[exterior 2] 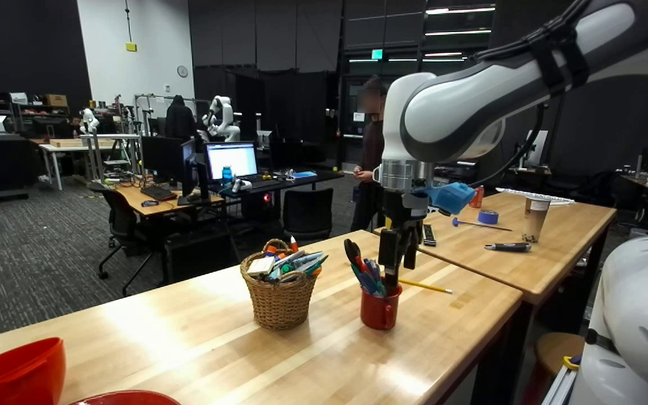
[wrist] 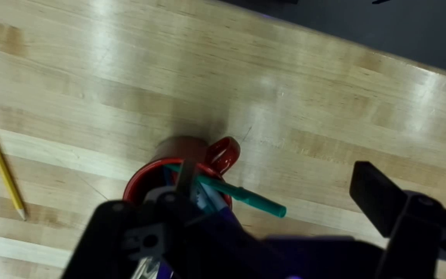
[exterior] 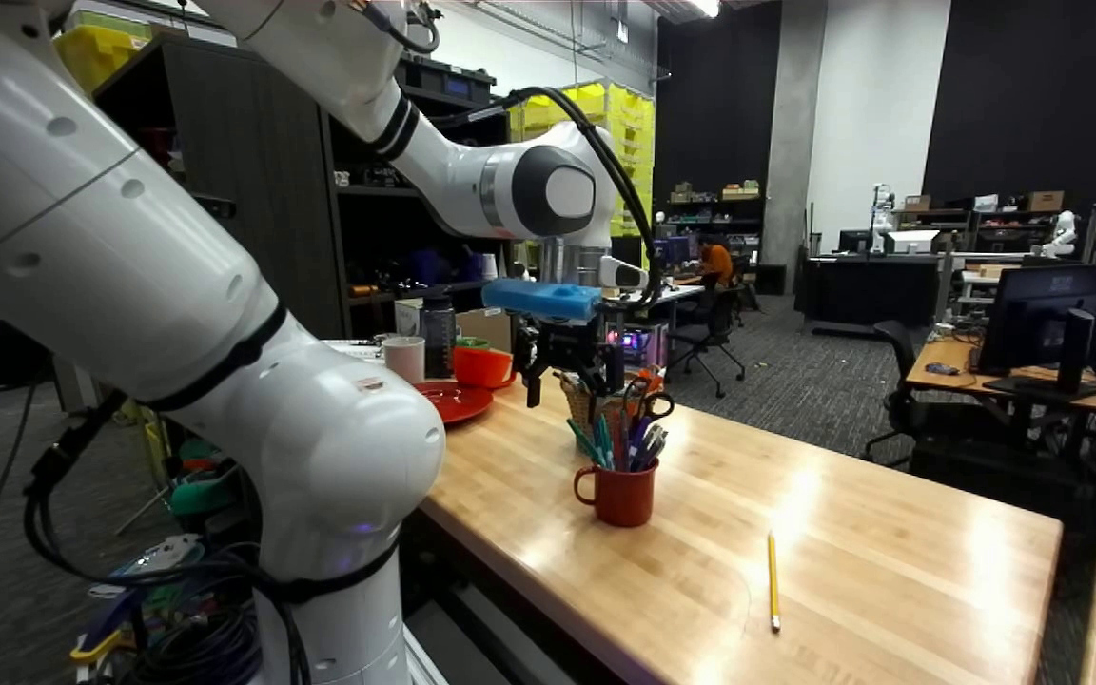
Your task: Remove the green pen from the red mug then put the yellow pencil in the mug.
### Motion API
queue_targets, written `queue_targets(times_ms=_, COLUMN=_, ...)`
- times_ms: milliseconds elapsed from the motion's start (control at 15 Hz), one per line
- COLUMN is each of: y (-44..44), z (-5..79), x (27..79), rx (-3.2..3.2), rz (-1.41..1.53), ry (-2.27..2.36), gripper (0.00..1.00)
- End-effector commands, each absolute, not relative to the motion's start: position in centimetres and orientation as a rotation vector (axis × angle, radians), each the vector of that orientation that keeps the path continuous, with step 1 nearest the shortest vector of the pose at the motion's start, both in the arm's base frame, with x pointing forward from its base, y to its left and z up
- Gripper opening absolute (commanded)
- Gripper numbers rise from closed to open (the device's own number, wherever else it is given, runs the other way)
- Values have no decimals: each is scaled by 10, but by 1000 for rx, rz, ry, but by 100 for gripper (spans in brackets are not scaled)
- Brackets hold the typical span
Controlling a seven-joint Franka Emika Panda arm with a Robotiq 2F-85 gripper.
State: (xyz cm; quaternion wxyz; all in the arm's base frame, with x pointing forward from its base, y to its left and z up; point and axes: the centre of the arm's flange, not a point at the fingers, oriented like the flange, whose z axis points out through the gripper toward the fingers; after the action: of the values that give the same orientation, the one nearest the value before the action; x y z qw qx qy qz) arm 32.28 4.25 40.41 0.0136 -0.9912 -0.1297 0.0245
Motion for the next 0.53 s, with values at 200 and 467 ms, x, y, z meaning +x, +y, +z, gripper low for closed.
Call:
queue_targets(times_ms=200, y=55, z=402, x=326, rx=-3115, rz=45, ry=-424, gripper=100)
queue_targets(times_ms=467, y=59, z=397, x=332, rx=-3123, rz=32, ry=-426, gripper=100)
